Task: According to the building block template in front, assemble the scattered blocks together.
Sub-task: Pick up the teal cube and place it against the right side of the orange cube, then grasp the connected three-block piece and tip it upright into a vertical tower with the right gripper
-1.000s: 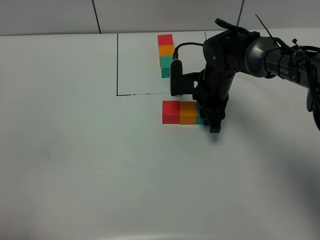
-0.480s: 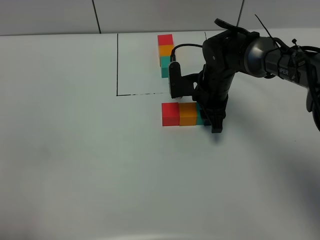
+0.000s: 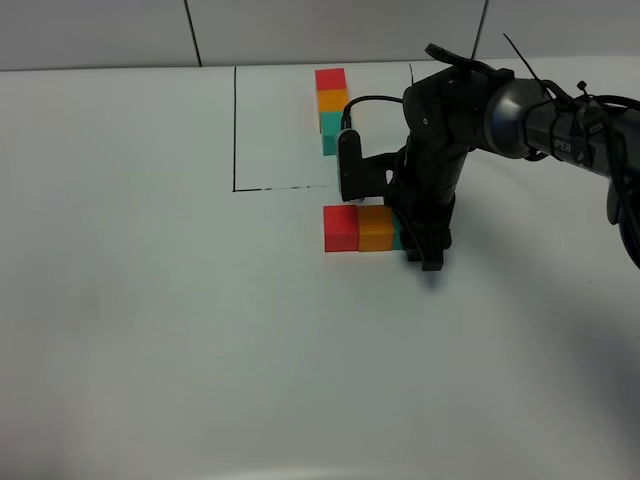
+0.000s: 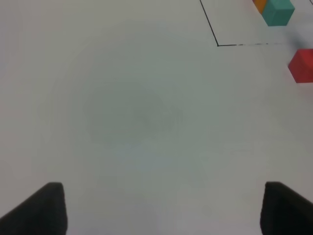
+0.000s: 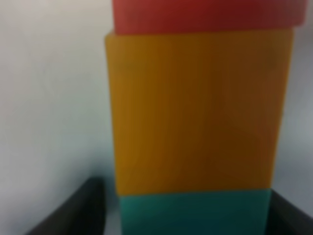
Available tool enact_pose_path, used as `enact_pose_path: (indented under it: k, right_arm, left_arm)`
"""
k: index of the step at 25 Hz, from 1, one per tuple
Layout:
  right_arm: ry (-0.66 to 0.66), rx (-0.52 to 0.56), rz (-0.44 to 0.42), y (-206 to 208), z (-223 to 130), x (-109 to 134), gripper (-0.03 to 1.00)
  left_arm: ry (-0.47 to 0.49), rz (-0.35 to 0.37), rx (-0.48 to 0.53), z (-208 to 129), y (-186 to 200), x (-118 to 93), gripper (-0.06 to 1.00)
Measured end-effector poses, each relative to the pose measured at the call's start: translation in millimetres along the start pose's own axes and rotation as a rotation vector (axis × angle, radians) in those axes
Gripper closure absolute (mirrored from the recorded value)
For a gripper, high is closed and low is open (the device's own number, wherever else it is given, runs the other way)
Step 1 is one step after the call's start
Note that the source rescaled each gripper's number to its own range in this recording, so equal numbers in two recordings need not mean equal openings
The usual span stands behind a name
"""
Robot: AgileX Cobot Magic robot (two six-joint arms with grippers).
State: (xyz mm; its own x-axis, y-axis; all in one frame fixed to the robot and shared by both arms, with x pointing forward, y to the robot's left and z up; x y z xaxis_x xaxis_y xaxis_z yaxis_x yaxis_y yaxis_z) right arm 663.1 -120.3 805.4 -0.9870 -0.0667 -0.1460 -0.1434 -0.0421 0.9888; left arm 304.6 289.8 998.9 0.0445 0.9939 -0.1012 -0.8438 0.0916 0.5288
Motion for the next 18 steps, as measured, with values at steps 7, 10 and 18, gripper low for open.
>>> enact_pose_path:
  k: [7, 10, 18]
  right_arm:
    - [-0.073, 0.006, -0.061, 44, -4, -7, 0.30]
    - [-0.135, 0.017, -0.083, 65, -8, -8, 0.24]
    - [-0.409, 0.057, -0.050, 102, -39, 15, 0.22]
  left_arm:
    - [0.000, 0.000, 0.000, 0, 0, 0, 0.21]
    - [0.000, 0.000, 0.000, 0, 0, 0, 0.21]
    - [0.000, 0.000, 0.000, 0, 0, 0, 0.21]
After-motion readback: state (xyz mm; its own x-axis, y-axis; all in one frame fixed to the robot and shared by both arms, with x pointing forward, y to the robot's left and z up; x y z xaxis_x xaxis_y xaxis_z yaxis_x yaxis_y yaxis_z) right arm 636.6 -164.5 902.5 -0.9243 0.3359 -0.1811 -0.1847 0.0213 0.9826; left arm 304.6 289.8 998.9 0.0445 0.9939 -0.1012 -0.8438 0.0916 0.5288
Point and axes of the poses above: a point on each arm's last joint axis where the gripper is mounted, y pointing back along that axis away from the gripper, x along the wrist's bending axis when the last joint is at zero, z = x × y, the point moved 9 cm from there along -y, pointing out along that axis toward the gripper, and after that the axes turned 6 degrees about y, right-handed, at the moved point
